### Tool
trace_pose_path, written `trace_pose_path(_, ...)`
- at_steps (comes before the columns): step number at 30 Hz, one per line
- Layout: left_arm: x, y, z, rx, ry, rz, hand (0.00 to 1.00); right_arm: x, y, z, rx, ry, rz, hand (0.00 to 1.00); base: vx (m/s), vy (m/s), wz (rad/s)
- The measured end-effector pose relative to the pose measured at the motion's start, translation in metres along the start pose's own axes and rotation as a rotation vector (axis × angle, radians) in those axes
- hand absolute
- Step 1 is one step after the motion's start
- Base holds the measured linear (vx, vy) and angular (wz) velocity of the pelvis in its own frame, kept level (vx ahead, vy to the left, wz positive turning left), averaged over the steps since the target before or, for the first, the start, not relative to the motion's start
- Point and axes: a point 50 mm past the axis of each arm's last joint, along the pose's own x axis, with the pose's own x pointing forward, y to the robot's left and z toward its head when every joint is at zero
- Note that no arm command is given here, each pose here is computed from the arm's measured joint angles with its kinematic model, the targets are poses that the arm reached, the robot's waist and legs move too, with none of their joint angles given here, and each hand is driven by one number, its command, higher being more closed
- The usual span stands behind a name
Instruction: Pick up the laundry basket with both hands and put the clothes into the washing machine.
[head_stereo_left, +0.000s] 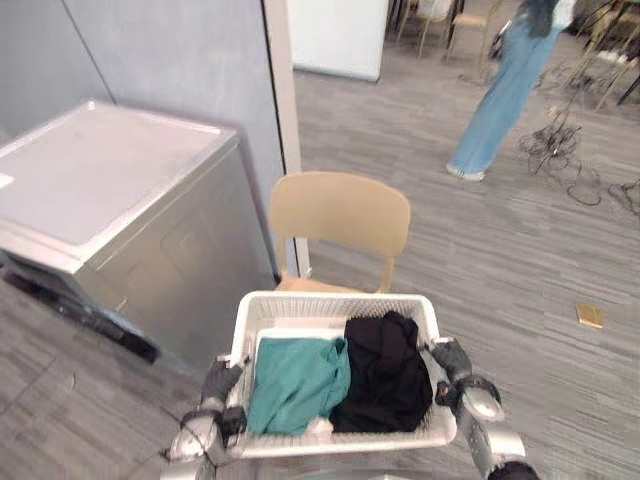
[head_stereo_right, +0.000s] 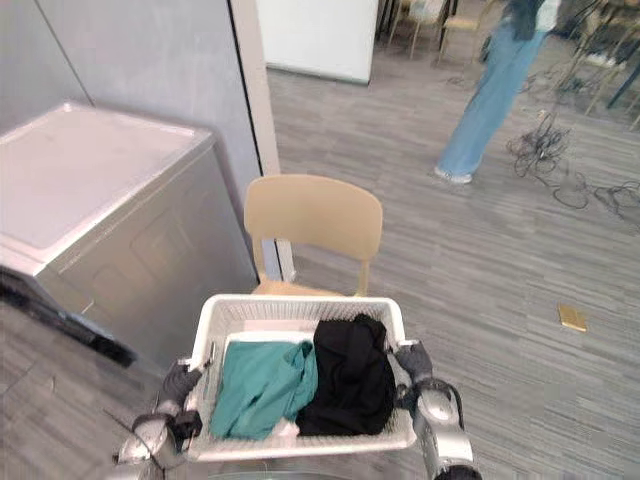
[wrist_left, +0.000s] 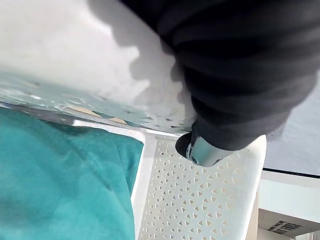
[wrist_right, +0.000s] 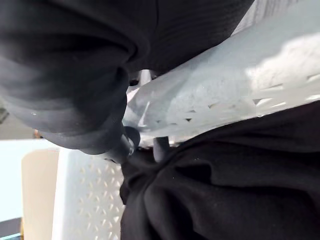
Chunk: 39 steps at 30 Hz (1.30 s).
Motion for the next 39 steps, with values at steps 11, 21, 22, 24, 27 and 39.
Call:
trace_pose_path(11, 0.078, 0.009, 0.144, 0.103, -0.353, 0.100, 1.00, 0.043, 0.056, 0.134, 0.067, -0.366, 0.073, 1.00, -0.12, 0.039, -0.05)
trace_pose_path(21, 0.099, -0.017, 0.214, 0.164, -0.472, 0.094, 1.00, 0.051, 0.052, 0.188, 0.096, -0.477, -0.001, 1.00, -0.01, -0.021, -0.08)
trace_pose_path(22, 0.101, -0.018, 0.216, 0.175, -0.471, 0.104, 1.00, 0.054, 0.052, 0.190, 0.095, -0.472, -0.005, 1.00, 0.02, -0.035, -0.10)
trace_pose_path(24, 0.104, -0.022, 0.222, 0.188, -0.473, 0.115, 1.00, 0.057, 0.053, 0.196, 0.093, -0.467, -0.015, 0.00, 0.03, -0.029, -0.07)
trace_pose_path(27, 0.107, -0.023, 0.226, 0.201, -0.467, 0.159, 0.00, 0.057, 0.055, 0.202, 0.092, -0.480, -0.011, 0.00, 0.00, -0.025, -0.07)
trace_pose_path(39, 0.106, 0.017, 0.224, 0.032, -0.413, 0.385, 0.00, 0.060, 0.086, 0.191, -0.020, -0.424, 0.159, 0.00, 0.00, -0.007, -0.03)
